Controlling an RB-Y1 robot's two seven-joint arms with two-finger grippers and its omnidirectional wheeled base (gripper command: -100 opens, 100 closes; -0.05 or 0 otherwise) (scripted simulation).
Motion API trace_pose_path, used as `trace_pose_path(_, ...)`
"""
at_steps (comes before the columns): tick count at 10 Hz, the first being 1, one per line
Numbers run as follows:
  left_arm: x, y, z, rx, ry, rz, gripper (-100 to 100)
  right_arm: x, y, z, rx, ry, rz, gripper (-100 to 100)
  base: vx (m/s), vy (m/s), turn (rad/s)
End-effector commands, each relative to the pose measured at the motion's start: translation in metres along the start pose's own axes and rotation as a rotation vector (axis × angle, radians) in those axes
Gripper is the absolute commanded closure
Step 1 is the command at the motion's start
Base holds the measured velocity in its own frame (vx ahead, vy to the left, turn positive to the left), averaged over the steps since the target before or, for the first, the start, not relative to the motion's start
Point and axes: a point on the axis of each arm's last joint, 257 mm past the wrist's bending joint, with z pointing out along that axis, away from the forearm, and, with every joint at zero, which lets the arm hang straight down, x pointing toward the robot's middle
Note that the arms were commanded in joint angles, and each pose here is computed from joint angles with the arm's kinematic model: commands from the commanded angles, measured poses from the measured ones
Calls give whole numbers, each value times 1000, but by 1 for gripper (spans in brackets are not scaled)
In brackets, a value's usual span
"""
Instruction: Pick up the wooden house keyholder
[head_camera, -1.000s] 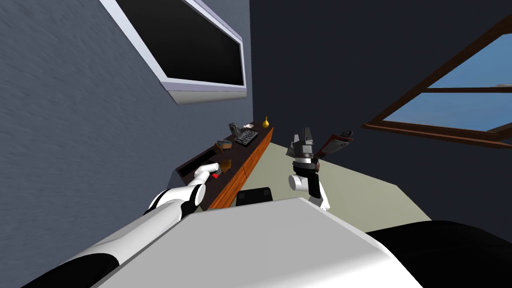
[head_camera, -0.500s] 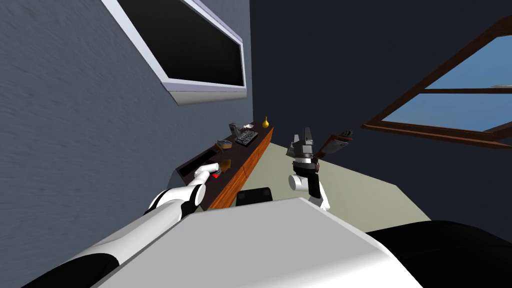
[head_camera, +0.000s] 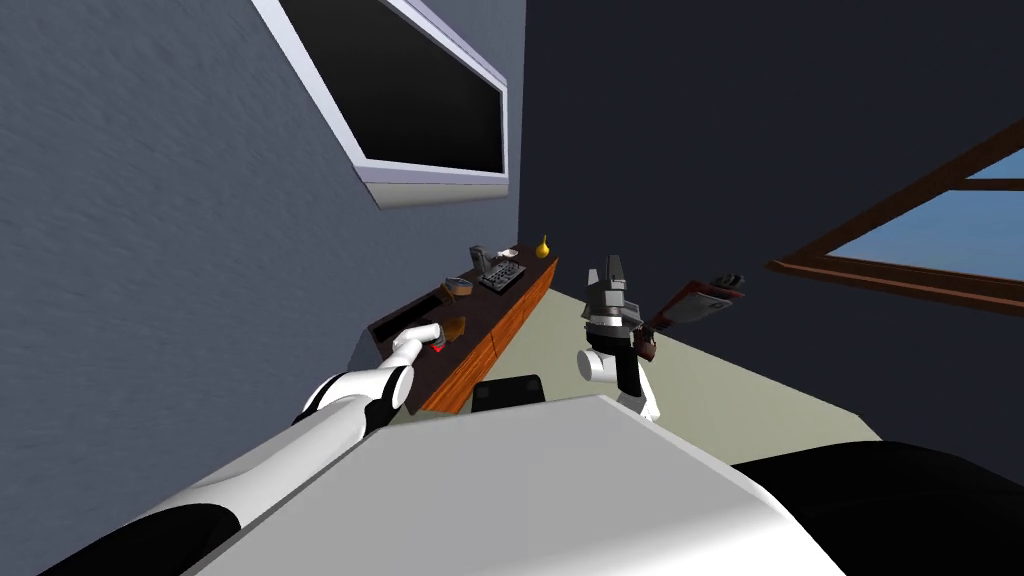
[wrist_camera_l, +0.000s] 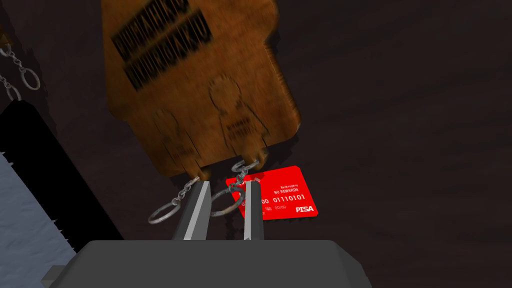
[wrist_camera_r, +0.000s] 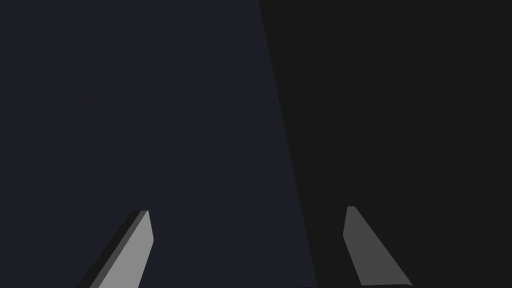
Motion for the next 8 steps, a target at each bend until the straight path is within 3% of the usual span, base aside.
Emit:
trace_pose_path(1, 16, 0, 0, -3, 21, 44, 100, 0, 0, 0, 0, 0, 0, 0, 56, -35, 215)
trace_pose_path(2, 29, -2, -1, -5, 39, 77, 100, 0, 0, 0, 0, 0, 0, 0, 72, -54, 384)
trace_pose_path(3, 29, -2, -1, -5, 39, 82, 100, 0, 0, 0, 0, 0, 0, 0, 57, -59, 198)
trace_pose_path(5, 55, -4, -4, -6, 75, 152, 100, 0, 0, 0, 0, 0, 0, 0, 64, -73, 337)
trace_pose_path(6, 55, -4, -4, -6, 75, 157, 100, 0, 0, 0, 0, 0, 0, 0, 54, -67, 194)
trace_pose_path(8, 79, -7, -8, -5, 109, 233, 100, 0, 0, 0, 0, 0, 0, 0, 50, -64, 351)
